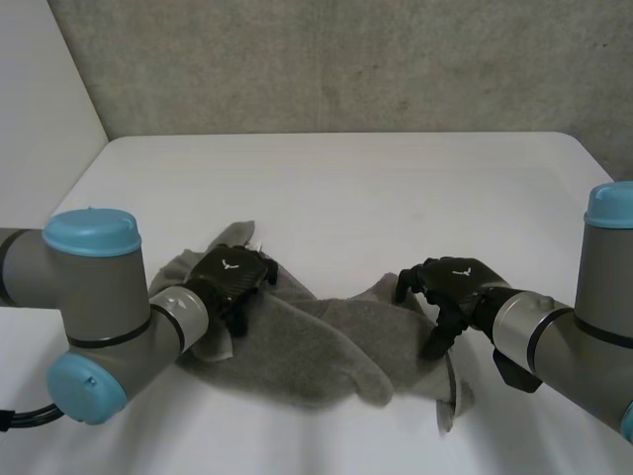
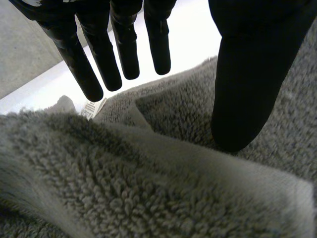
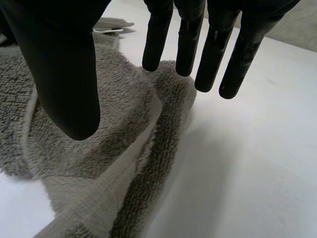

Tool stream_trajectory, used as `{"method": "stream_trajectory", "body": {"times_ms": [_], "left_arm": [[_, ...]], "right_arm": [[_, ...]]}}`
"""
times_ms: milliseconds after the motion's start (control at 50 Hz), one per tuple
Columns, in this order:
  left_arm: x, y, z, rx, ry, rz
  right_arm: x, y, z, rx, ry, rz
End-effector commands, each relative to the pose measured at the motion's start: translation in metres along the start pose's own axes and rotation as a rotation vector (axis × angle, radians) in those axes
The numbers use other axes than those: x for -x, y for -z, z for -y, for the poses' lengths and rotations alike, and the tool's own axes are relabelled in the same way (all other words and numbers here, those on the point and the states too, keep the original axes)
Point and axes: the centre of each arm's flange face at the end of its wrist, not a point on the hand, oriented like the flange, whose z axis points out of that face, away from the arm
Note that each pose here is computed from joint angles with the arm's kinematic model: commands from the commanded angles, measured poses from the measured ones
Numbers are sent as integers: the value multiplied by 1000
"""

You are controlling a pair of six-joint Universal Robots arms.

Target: Fold the towel.

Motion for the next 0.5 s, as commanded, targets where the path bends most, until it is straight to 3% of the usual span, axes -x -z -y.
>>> {"method": "stream_trajectory", "body": {"times_ms": [20,340,500], "left_arm": [[-1,-7,-7,18,-72,-2],[1,-18,-9,18,-79,3],[16,-12,35,-104,-108,75]], "right_arm": [[3,-4,-9,27,0,14],[0,-20,-16,21,12,13],[-8,-38,10,-62,41,5]]}}
